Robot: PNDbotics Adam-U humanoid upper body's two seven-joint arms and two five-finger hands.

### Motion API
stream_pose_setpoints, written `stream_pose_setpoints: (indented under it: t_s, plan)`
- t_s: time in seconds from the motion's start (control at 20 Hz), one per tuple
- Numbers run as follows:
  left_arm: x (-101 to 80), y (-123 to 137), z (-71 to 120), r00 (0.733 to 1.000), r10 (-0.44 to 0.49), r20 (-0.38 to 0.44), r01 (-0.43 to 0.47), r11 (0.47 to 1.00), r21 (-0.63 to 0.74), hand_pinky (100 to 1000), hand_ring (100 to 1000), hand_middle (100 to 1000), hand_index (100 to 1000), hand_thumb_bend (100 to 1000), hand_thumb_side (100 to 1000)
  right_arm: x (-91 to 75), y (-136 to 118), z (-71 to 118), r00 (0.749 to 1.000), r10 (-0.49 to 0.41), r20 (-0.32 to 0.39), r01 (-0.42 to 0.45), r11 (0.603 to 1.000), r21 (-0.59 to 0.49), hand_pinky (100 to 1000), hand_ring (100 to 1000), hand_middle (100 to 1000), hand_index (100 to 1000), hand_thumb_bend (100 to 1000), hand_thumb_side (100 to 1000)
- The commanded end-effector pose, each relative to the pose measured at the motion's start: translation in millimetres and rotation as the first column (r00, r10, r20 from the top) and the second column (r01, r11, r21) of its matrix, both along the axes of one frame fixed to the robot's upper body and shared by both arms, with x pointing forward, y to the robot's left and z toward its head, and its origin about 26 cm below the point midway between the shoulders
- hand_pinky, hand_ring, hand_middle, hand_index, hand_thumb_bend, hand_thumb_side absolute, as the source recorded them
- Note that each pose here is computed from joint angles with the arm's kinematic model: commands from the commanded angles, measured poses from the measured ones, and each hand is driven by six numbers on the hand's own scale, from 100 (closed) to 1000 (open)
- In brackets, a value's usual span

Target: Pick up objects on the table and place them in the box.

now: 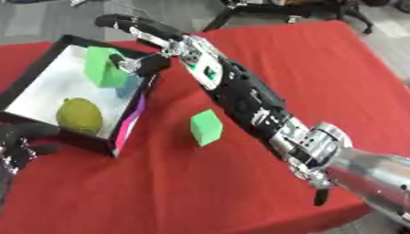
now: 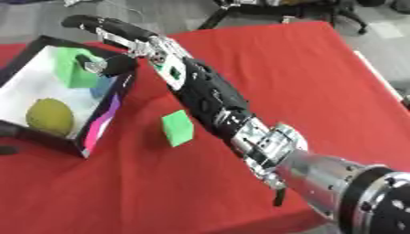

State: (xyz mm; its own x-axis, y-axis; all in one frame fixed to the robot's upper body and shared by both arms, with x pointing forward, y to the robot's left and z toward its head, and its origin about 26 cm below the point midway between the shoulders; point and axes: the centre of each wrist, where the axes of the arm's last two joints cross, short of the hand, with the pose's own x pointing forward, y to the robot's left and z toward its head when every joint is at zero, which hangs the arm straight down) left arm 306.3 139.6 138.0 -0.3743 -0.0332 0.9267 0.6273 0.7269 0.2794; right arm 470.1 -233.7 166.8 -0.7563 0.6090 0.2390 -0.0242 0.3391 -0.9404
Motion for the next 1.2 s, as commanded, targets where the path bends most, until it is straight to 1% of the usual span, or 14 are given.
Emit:
stream_pose_setpoints:
  t_s: [0.05, 0.1, 0.25, 0.3, 0.4, 0.5, 0.55, 0.6, 0.65, 0.7, 0.8, 1.0, 1.1, 1.2]
  plan:
    - [0.1, -2, 6.9, 1.0, -0.014, 0.023, 0.014, 1.0, -0.008, 745, 836, 675, 700, 100, 907, 1.4, -1, 8.0, 1.0, 0.006, 0.024, -0.006, 1.0, -0.016, 1000, 972, 992, 1000, 100, 633]
    - [0.1, -2, 7.1, 1.0, -0.014, 0.024, 0.014, 1.0, -0.008, 745, 836, 675, 700, 100, 907, 1.2, -1, 7.8, 1.0, 0.009, 0.023, -0.009, 1.0, -0.019, 1000, 972, 992, 1000, 100, 630]
    - [0.1, -1, 6.3, 1.0, -0.009, 0.021, 0.01, 1.0, -0.007, 745, 836, 675, 700, 100, 908, -0.1, -2, 9.9, 0.999, 0.023, 0.028, -0.023, 1.0, -0.012, 1000, 962, 982, 1000, 100, 559]
    - [0.0, -1, 6.0, 1.0, -0.009, 0.02, 0.009, 1.0, -0.007, 745, 836, 675, 700, 100, 908, -0.7, -3, 11.2, 0.999, 0.026, 0.03, -0.026, 1.0, -0.004, 1000, 962, 982, 1000, 100, 559]
    - [0.0, 0, 5.3, 1.0, -0.005, 0.019, 0.005, 1.0, -0.008, 746, 837, 675, 700, 100, 908, -2.5, -5, 15.0, 0.999, 0.03, 0.034, -0.031, 0.999, 0.02, 1000, 951, 967, 1000, 100, 528]
    - [0.0, 1, 4.1, 1.0, 0.003, 0.015, -0.002, 1.0, -0.007, 746, 837, 675, 700, 100, 908, -5.4, -10, 21.6, 0.999, 0.032, 0.042, -0.035, 0.998, 0.052, 1000, 942, 953, 1000, 100, 501]
    - [-0.1, 2, 3.3, 1.0, 0.007, 0.014, -0.007, 1.0, -0.006, 746, 837, 675, 700, 100, 908, -7.6, -14, 25.9, 0.998, 0.035, 0.049, -0.038, 0.997, 0.069, 1000, 930, 932, 1000, 100, 460]
    - [-0.1, 4, 2.3, 1.0, 0.013, 0.011, -0.012, 1.0, -0.006, 746, 838, 675, 700, 100, 908, -10.8, -18, 30.3, 0.998, 0.04, 0.057, -0.045, 0.995, 0.088, 1000, 923, 922, 1000, 100, 441]
    - [-0.2, 4, 1.5, 1.0, 0.017, 0.009, -0.017, 1.0, -0.007, 746, 838, 675, 700, 100, 908, -14.0, -20, 33.9, 0.997, 0.046, 0.059, -0.052, 0.993, 0.104, 1000, 923, 922, 1000, 100, 441]
    - [-0.3, 7, -0.6, 1.0, 0.028, 0.003, -0.028, 1.0, -0.005, 746, 838, 675, 700, 100, 909, -18.0, -23, 37.7, 0.996, 0.056, 0.065, -0.064, 0.991, 0.116, 1000, 912, 907, 1000, 100, 410]
    - [-0.6, 13, -6.5, 0.998, 0.06, -0.012, -0.06, 0.998, 0.001, 746, 838, 675, 700, 100, 911, -31.2, -31, 46.1, 0.993, 0.091, 0.081, -0.101, 0.985, 0.137, 1000, 905, 900, 1000, 100, 397]
    - [-0.8, 24, -13.8, 0.993, 0.118, -0.025, -0.118, 0.993, 0.009, 746, 839, 676, 700, 100, 909, -63.0, -40, 63.6, 0.983, 0.158, 0.091, -0.171, 0.973, 0.158, 1000, 900, 895, 1000, 100, 363]
    - [-0.3, 29, -15.1, 0.989, 0.149, -0.024, -0.149, 0.989, 0.007, 746, 839, 676, 700, 100, 906, -78.4, -46, 65.5, 0.982, 0.176, 0.076, -0.185, 0.974, 0.132, 1000, 902, 898, 1000, 100, 331]
    - [0.4, 34, -15.7, 0.984, 0.179, -0.023, -0.179, 0.984, 0.003, 746, 839, 676, 700, 100, 903, -90.3, -53, 59.6, 0.983, 0.179, 0.04, -0.182, 0.979, 0.091, 1000, 904, 901, 1000, 100, 305]
